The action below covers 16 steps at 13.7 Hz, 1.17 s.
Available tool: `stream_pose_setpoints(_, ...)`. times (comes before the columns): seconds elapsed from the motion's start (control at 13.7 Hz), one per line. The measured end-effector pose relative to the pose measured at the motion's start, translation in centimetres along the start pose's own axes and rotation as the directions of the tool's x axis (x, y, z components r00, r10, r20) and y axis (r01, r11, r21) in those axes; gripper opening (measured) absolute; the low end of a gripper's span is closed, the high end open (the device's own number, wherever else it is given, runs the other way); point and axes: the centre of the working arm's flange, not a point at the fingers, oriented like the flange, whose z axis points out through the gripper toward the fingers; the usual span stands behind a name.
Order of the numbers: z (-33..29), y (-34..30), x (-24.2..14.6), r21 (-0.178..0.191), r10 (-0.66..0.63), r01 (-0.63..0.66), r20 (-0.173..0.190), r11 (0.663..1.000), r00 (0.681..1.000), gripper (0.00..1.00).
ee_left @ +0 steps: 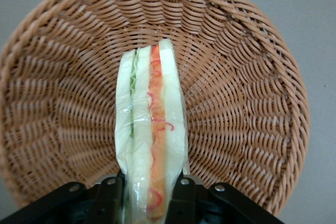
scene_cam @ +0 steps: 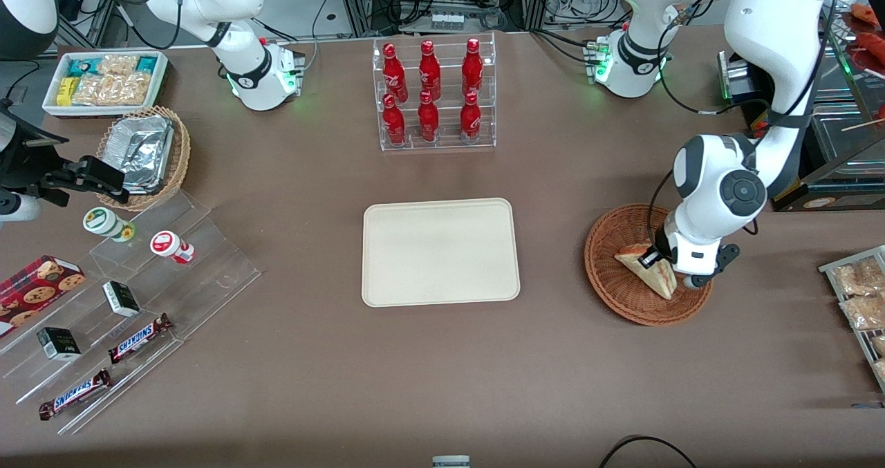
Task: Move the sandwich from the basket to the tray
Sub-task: 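Lower the left gripper and grasp the sandwich by its wrapped edge, then lift the sandwich and carry it over the cream tray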
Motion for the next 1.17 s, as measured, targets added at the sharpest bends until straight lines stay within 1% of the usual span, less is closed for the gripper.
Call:
stream_pose_setpoints(0.07,-1.8,0.3,0.3,0.020,0.000,-0.001,0.017,1.000,1.000,0.30)
stream_pose_setpoints(0.22,-6.6,1.5,0.7,0.050,0.010,-0.012,0.040,0.999,0.999,0.28)
stream_pose_setpoints(0.36,-11.4,3.7,-0.1,0.061,0.045,-0.048,0.046,0.997,0.998,0.27)
stream_pose_setpoints(0.51,-14.4,6.7,-2.2,0.058,0.097,-0.099,0.039,0.993,0.995,0.19)
stream_pose_setpoints(0.66,-15.7,10.0,-5.4,0.044,0.154,-0.155,0.021,0.987,0.988,0.18)
stream_pose_setpoints(0.8,-16.1,13.6,-9.8,0.038,0.225,-0.225,0.011,0.974,0.974,0.18)
stream_pose_setpoints(0.95,-15.8,16.9,-14.0,0.035,0.296,-0.296,0.010,0.955,0.955,0.15)
stream_pose_setpoints(1.17,-14.3,21.4,-19.0,0.033,0.385,-0.386,0.017,0.922,0.923,0.15)
